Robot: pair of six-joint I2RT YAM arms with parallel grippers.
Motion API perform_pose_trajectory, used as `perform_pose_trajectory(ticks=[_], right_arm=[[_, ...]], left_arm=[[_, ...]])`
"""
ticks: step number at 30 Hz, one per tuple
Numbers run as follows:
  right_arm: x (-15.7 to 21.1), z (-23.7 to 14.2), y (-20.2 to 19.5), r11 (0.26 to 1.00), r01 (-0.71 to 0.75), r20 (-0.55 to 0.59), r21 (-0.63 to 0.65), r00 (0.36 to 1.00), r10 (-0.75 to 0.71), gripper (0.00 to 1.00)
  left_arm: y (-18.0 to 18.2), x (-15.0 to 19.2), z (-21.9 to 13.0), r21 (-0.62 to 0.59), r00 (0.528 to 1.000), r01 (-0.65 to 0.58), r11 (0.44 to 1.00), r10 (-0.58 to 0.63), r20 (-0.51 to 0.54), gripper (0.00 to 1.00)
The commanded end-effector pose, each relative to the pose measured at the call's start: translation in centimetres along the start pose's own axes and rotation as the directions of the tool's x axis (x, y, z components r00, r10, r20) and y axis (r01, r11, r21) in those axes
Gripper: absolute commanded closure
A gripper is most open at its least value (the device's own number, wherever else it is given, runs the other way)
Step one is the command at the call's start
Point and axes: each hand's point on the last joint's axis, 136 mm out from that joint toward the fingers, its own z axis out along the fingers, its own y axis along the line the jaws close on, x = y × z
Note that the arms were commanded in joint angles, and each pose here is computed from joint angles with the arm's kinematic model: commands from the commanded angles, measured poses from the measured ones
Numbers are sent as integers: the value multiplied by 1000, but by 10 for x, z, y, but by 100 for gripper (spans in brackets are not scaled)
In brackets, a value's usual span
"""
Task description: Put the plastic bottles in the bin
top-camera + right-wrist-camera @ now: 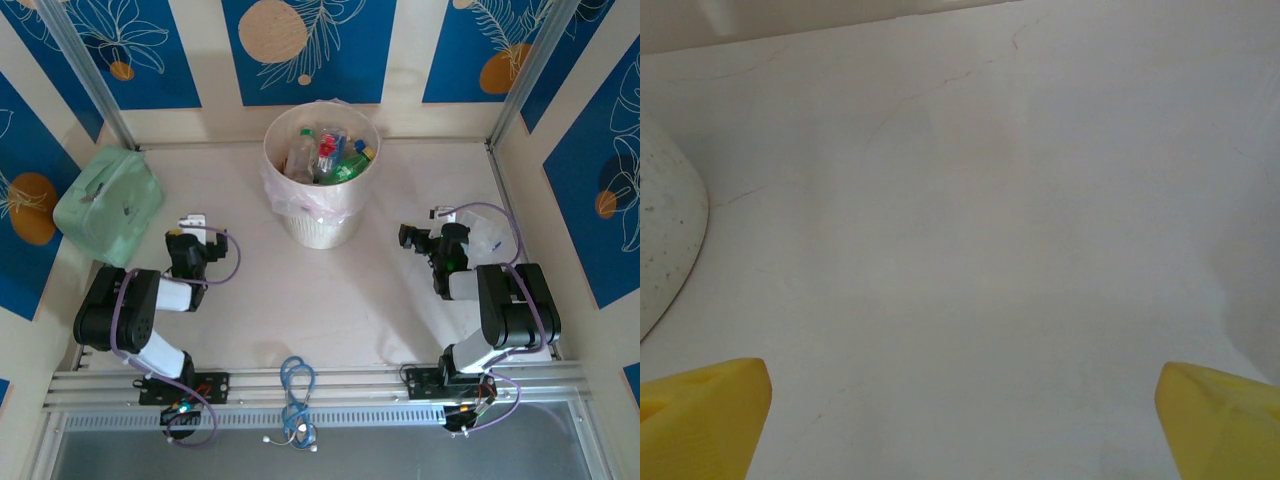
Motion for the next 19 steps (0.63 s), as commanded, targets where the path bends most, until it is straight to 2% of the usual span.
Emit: perform_pose_trajectory(ticks=[1,19], right_arm=[[-20,0,6,999,29,58,-22,998,-28,1],[-20,1,10,997,30,48,-65,998,-27,1]], left_arm=[[-19,-14,-1,72,997,-48,996,44,59,0],[-21,-12,3,115,999,-31,993,28,33,0]])
